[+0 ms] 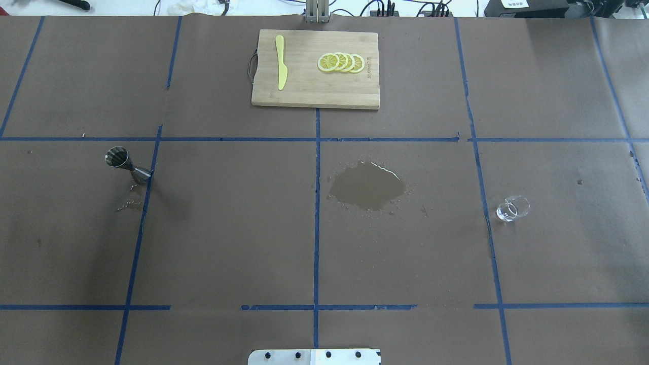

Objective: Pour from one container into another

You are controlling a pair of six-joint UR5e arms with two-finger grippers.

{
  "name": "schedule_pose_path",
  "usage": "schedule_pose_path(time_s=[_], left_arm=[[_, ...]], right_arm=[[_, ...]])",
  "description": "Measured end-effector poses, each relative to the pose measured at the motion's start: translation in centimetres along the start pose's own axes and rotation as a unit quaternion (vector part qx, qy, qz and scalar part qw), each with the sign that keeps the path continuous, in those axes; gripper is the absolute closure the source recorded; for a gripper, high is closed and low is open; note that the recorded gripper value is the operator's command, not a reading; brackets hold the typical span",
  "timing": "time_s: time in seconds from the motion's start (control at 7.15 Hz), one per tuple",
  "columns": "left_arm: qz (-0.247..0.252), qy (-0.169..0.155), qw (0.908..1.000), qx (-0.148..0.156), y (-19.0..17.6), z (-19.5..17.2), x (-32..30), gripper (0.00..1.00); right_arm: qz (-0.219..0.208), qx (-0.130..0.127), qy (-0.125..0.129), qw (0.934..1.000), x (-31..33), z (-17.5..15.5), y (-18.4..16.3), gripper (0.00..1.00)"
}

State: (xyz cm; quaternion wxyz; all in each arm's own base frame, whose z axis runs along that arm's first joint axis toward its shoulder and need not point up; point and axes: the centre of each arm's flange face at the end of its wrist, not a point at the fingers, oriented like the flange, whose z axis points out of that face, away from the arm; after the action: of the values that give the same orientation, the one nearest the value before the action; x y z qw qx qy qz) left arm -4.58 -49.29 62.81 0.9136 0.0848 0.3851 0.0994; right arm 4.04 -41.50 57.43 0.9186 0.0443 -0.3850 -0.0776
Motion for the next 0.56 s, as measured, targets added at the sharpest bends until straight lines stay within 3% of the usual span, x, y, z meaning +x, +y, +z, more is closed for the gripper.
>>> schedule_pose_path(time_s=[0.56], left_arm=[[0.000,-0.014,0.9999,0.005,-0.2,-0.7,-0.4,0.00]], right_arm=[[0.056,-0.013,-0.040,0.9975,5.6,3.0,1.5,0.00]])
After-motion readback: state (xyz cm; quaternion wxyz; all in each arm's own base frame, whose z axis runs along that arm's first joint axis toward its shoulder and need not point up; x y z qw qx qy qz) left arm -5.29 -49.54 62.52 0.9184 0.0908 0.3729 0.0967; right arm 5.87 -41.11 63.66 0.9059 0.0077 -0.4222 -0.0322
